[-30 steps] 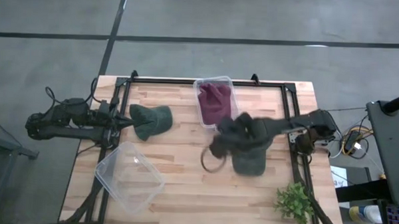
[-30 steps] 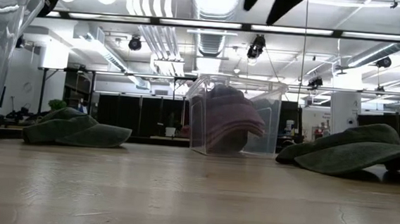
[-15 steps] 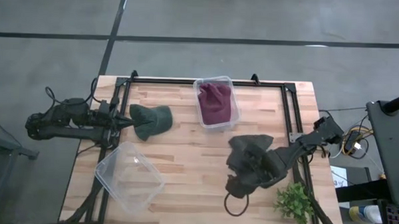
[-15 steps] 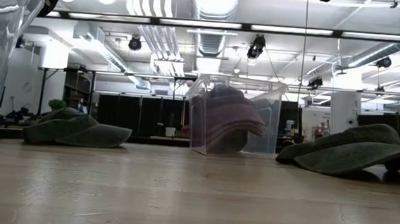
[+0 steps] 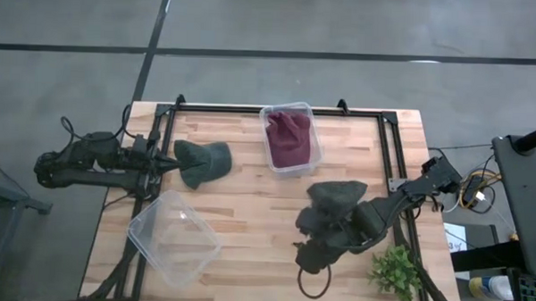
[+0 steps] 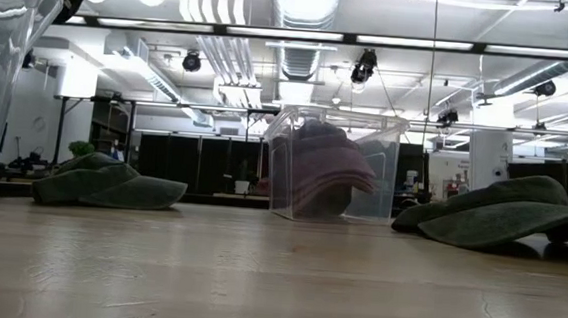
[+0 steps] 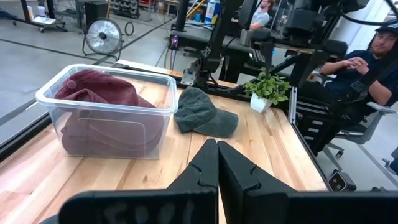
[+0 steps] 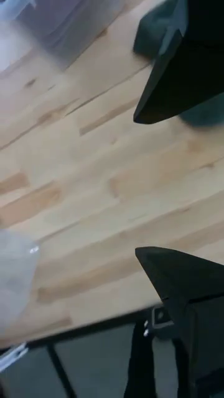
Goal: Pick & Place hat
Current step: Put the green cap into the bottom transparent bin
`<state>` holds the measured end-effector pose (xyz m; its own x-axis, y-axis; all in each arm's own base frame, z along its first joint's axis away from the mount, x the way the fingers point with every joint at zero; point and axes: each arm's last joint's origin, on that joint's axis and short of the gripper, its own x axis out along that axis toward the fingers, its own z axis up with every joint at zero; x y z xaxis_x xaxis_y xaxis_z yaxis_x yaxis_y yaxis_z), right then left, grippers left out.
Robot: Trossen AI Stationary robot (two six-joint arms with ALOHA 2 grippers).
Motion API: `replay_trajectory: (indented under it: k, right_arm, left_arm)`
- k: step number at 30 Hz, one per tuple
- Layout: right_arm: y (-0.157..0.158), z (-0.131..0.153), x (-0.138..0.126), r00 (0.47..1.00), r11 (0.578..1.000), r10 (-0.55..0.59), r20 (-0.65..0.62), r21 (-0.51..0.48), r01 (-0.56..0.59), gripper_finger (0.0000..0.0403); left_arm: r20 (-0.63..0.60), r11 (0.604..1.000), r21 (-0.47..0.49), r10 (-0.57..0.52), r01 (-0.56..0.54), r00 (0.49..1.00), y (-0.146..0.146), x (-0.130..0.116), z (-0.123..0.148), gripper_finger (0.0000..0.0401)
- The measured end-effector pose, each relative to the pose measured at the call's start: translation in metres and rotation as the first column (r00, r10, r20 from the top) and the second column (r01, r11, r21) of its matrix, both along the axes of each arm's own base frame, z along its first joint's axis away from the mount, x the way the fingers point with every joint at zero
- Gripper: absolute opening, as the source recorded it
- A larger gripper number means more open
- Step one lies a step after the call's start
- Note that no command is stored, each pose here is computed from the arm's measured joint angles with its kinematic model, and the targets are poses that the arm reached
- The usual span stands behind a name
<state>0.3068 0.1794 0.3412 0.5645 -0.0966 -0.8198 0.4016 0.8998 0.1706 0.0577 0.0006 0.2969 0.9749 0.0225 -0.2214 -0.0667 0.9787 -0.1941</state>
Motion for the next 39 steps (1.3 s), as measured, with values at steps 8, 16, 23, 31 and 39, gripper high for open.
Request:
replay_trajectory:
  k: [8, 16, 23, 31, 39]
  right_arm:
    - [-0.003, 0.001, 0.003, 0.998, 0.998, -0.051, 0.022, 0.028, 0.050, 0.0334]
    - [-0.002, 0.002, 0.005, 0.987, 0.983, -0.152, 0.046, 0.116, 0.146, 0.0334]
    - [-0.001, 0.004, 0.008, 0.984, 0.980, -0.157, 0.078, 0.138, 0.146, 0.0334]
    - [0.002, 0.009, 0.014, 0.981, 0.980, -0.129, 0.148, 0.167, 0.104, 0.0334]
    - [0.007, 0.011, 0.016, 0.982, 0.989, -0.050, 0.181, 0.148, 0.023, 0.0334]
  left_arm:
    - [0.000, 1.000, -0.003, 0.001, -0.001, 1.000, 0.000, 0.000, 0.000, 0.0000]
    - [0.000, 1.000, -0.006, 0.001, -0.001, 1.000, 0.000, 0.000, 0.000, 0.0000]
    - [0.000, 1.000, -0.007, 0.001, -0.001, 1.000, 0.000, 0.000, 0.000, 0.0000]
    - [0.001, 1.000, -0.007, 0.001, -0.001, 1.000, 0.000, 0.000, 0.000, 0.0000]
    - [0.000, 1.000, -0.008, -0.001, 0.001, 1.000, 0.000, 0.000, 0.000, 0.0000]
